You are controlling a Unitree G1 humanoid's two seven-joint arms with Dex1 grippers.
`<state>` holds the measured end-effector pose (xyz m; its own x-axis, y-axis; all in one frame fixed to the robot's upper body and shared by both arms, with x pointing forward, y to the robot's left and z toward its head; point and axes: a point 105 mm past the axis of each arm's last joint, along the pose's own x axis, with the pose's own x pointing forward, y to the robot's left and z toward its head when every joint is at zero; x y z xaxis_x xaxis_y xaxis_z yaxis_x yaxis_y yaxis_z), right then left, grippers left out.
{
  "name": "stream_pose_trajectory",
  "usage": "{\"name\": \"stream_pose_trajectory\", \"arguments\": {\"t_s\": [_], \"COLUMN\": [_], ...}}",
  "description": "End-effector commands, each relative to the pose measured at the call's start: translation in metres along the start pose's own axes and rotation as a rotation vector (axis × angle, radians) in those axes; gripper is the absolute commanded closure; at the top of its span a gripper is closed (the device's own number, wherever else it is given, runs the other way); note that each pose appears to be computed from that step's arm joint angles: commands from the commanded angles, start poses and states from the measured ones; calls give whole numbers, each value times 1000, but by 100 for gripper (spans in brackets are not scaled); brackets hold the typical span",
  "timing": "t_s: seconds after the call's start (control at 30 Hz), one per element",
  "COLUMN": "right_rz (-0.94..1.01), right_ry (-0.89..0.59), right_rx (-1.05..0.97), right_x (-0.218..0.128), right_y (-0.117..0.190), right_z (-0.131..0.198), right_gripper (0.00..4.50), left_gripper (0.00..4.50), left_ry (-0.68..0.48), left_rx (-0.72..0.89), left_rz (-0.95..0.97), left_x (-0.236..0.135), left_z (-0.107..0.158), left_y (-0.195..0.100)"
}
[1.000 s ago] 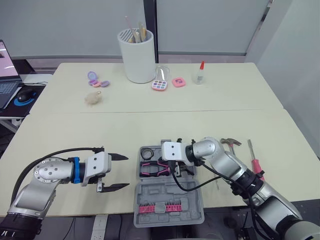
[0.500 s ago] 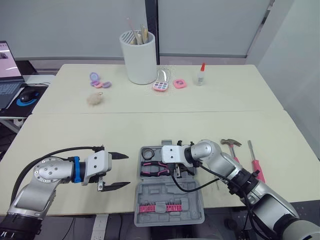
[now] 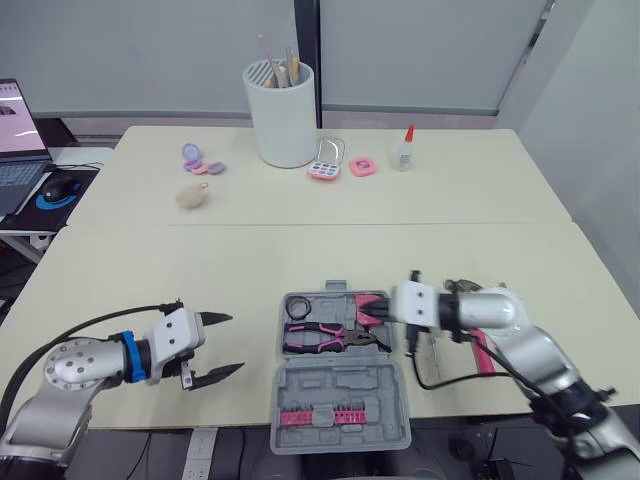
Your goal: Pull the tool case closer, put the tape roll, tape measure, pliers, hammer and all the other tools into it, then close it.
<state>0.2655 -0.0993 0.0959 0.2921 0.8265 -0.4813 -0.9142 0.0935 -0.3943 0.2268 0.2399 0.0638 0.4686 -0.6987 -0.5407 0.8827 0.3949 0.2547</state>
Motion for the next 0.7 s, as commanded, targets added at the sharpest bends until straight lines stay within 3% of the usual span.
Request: {"name": "stream_pose_trajectory", "arguments": {"t_s": [0.03, 0.17, 0.27, 0.37, 0.7], "right_rz": [35, 62, 67, 76, 132], "right_ry": [74, 205, 215, 217, 223], "right_rx": [3, 10, 22, 24, 23], "right_x": [-24, -33, -28, -19, 6], "right_y": [7, 19, 23, 25, 31], "right_z": [-9, -41, -47, -52, -62], "right_gripper": [450, 450, 450, 450, 450], "left_gripper": [117, 252, 365, 448, 449], "left_ry": [18, 33, 23, 25, 24], "left_rx": [9, 5, 17, 31, 67], "left_rz": [-47, -95, -93, -94, -119], "left_x": [-4, 9, 19, 32, 58], "left_z": [-5, -12, -10, -10, -6], "left_y": [-10, -24, -27, -28, -21]}}
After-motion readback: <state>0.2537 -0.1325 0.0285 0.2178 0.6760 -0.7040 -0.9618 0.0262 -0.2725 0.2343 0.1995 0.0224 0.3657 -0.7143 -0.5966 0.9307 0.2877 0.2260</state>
